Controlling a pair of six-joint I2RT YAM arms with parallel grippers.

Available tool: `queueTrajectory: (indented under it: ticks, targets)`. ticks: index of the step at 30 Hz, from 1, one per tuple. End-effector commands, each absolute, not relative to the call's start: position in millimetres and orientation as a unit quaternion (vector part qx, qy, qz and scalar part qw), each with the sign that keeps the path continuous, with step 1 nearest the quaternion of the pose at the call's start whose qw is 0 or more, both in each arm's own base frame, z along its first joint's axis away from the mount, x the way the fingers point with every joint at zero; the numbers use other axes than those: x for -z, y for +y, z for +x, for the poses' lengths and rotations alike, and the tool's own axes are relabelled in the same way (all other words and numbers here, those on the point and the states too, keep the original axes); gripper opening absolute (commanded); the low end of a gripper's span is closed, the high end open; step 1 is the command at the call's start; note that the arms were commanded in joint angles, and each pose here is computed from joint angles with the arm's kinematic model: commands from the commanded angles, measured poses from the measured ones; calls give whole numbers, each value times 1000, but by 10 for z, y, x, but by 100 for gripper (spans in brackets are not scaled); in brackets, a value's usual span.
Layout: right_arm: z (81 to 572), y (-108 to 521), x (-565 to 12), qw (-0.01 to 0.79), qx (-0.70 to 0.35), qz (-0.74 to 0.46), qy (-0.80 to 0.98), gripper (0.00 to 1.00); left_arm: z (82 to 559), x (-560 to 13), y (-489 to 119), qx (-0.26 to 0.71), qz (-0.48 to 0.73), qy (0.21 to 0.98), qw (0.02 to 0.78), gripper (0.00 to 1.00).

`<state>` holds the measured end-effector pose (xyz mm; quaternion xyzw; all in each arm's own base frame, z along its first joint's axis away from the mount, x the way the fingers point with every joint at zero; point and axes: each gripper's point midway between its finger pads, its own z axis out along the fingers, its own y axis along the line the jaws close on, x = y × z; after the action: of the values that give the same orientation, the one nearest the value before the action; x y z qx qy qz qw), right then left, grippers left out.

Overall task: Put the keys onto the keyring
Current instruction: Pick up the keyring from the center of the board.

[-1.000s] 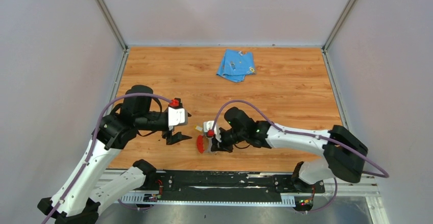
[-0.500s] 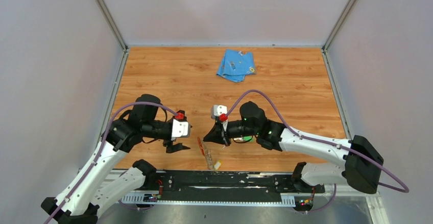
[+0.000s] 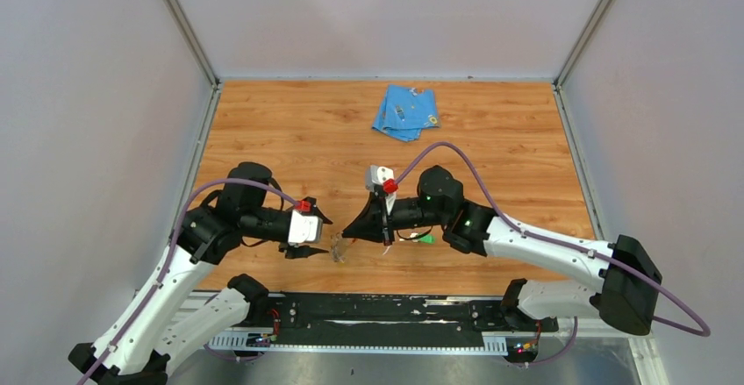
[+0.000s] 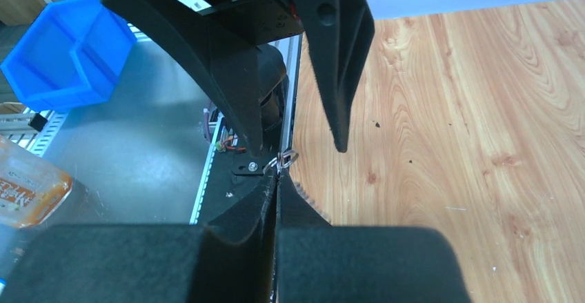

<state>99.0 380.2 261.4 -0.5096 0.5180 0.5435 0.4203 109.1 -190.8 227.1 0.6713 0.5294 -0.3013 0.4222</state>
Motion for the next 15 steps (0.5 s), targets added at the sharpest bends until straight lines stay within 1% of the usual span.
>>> queueTrajectory:
  ticks: [1,4,8,11,15]
  targets:
    - [1085,3800,-2901,425,-531,-491,544,1,957,-2569,-1982,345,654,510,439,62]
    - [1202,3808,-2930,406,-493,-482,600,1,950,-2559,-1993,356,644,523,429,64]
    - [1213,3767,-2847,363,-442,-491,657,1,1014,-2511,-2008,359,633,548,414,64]
    - [1211,3725,-2812,350,-399,-500,684,1,1070,-2558,-2048,367,616,563,412,61]
    - [1251,3655,-2813,343,-345,-504,714,1,1111,-2656,-2078,371,602,569,419,61]
